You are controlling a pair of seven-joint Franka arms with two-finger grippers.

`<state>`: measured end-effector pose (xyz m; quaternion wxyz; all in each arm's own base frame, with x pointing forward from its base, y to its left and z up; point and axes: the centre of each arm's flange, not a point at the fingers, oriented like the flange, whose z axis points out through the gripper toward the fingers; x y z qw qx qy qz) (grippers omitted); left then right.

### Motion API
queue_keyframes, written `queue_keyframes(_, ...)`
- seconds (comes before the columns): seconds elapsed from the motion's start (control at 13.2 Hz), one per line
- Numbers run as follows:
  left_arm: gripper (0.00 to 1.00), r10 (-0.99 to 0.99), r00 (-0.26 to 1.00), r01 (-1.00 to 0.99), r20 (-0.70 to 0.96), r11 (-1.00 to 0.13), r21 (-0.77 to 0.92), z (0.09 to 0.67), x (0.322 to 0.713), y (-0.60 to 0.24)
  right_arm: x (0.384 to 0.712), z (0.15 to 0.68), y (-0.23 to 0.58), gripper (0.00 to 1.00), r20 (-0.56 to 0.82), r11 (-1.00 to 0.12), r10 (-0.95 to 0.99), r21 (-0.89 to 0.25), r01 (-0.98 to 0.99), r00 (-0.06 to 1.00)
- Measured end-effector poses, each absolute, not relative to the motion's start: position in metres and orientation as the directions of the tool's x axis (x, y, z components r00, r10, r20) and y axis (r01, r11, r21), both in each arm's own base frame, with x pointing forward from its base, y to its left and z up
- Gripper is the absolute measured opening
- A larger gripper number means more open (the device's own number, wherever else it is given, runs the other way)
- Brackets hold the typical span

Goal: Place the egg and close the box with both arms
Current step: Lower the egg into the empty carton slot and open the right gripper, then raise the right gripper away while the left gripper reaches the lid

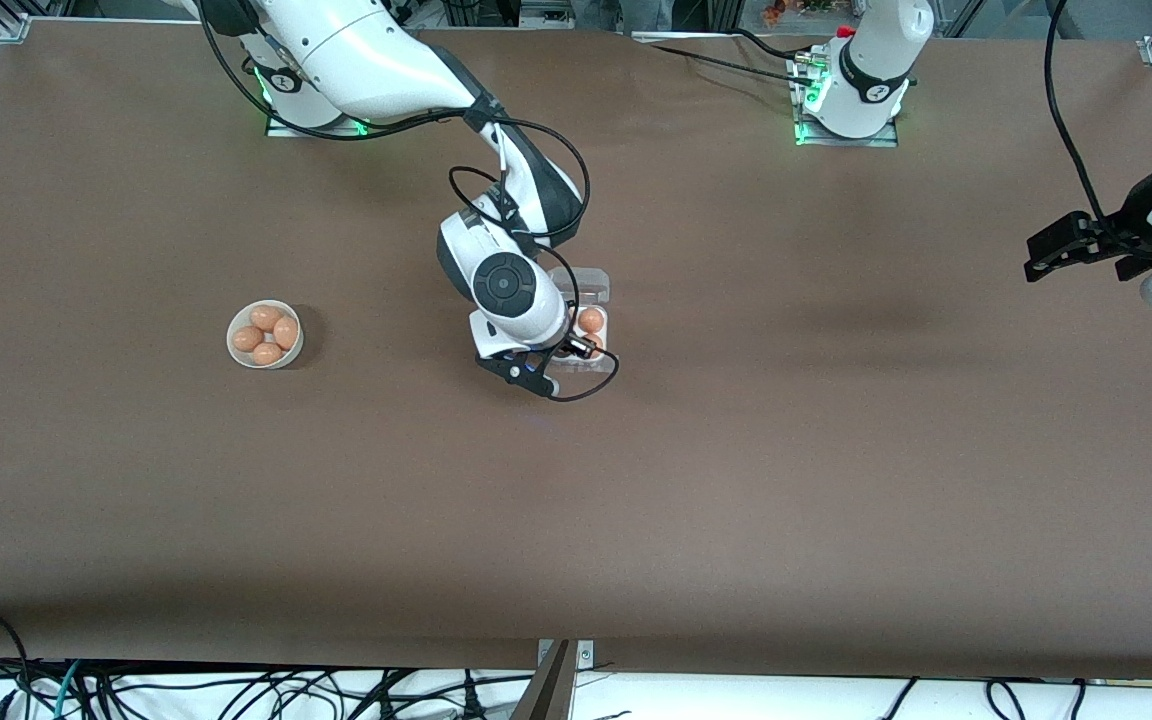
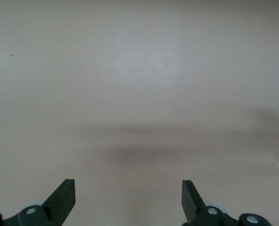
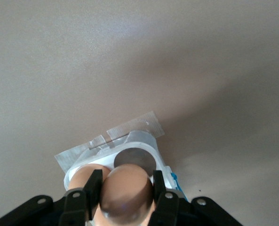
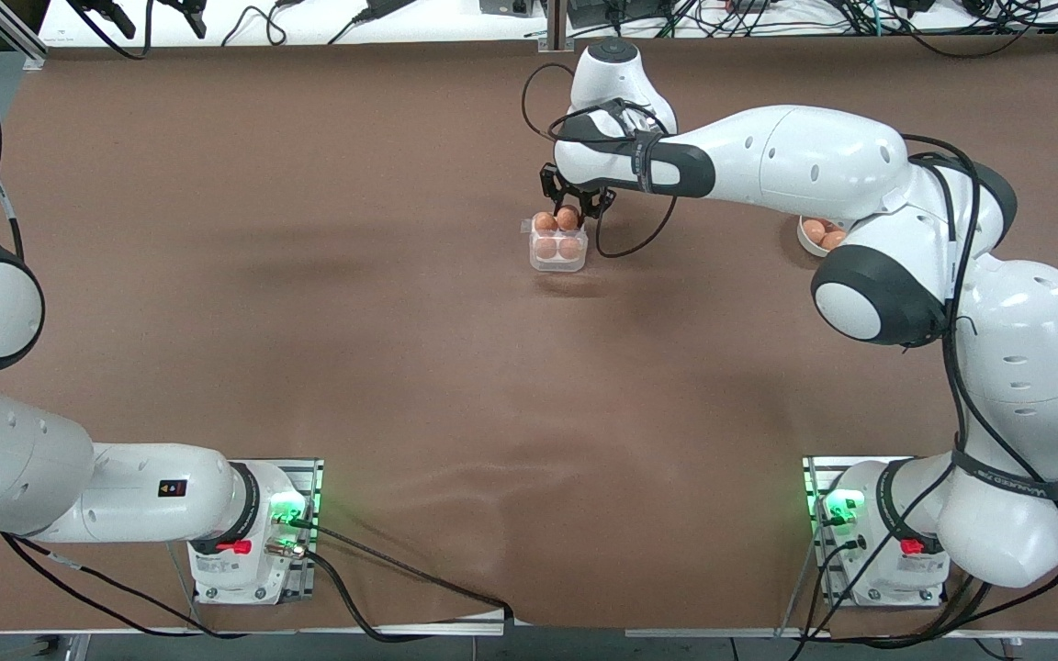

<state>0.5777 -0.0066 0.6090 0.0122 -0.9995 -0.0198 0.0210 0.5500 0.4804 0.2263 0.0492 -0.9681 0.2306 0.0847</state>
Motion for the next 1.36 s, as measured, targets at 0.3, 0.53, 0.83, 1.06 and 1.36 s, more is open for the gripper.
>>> queue_keyframes(0.3, 1.00, 0.040, 0.998, 0.039, -0.043, -0.999, -0.025, 0.609, 0.578, -0.007, 0.549, 0.226, 0.484, 0.73, -0.182, -0.888, -0.437, -0.067, -0.454, 0.881)
queue_keyframes(0.53, 1.00, 0.031, 0.998, 0.029, -0.055, -0.999, -0.026, 0.605, 0.578, -0.012, 0.548, 0.227, 0.486, 1.00, -0.180, -0.890, -0.433, -0.071, -0.451, 0.883)
queue_keyframes(0.83, 0.84, -0.032, 0.995, -0.031, -0.097, -0.999, 0.011, 0.584, 0.585, -0.054, 0.559, 0.234, 0.479, 1.00, -0.131, -0.905, -0.407, -0.072, -0.418, 0.904)
queue_keyframes(1.06, 0.76, -0.051, 0.989, -0.051, -0.141, -0.999, 0.008, 0.559, 0.584, -0.125, 0.589, 0.253, 0.447, 1.00, -0.064, -0.918, -0.385, -0.075, -0.389, 0.921)
queue_keyframes(1.36, 0.34, -0.030, 0.971, -0.029, -0.235, -1.000, 0.006, 0.512, 0.563, -0.239, 0.628, 0.290, 0.372, 1.00, -0.067, -0.962, -0.271, -0.018, -0.273, 0.960)
